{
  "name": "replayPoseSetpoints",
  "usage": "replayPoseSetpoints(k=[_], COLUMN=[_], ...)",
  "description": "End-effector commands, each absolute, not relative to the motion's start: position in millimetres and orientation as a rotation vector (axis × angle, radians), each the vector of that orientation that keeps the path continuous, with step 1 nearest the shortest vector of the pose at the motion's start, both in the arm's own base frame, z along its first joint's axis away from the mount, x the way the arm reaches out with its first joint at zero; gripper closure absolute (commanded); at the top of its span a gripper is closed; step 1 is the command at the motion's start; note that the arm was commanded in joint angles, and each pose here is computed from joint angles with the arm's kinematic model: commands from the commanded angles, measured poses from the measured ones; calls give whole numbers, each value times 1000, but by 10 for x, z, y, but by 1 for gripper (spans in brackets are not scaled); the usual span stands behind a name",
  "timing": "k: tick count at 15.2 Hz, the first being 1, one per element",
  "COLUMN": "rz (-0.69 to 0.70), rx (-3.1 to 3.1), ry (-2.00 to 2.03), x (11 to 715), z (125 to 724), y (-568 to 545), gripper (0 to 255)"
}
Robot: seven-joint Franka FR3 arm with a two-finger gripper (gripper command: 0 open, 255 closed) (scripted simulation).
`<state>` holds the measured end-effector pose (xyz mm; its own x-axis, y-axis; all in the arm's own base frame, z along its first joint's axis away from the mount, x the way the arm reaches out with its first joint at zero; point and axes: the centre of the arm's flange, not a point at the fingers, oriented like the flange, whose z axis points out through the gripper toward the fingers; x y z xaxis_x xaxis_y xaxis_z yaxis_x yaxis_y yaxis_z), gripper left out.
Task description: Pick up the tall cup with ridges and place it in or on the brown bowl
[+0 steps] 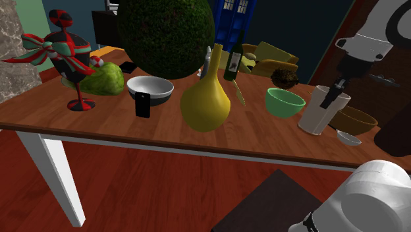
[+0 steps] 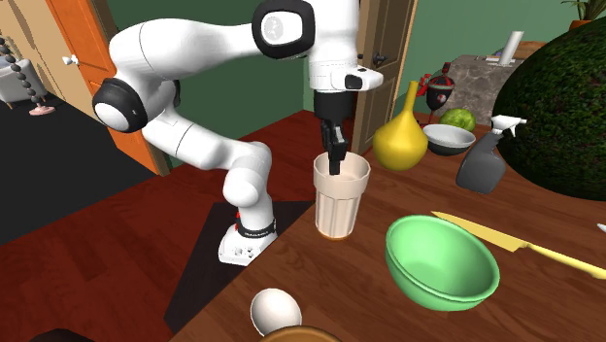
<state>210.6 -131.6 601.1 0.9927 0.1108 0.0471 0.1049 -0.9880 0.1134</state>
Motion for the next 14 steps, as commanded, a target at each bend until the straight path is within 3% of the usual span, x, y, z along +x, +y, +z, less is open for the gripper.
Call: replayPoseSetpoints(k=[1,14], rz=[81,81], rx=[3025,3025], ry=[164,164], x=[2106,2106], z=[6130,6817], y=[-1320,-1320], gripper=[255,255])
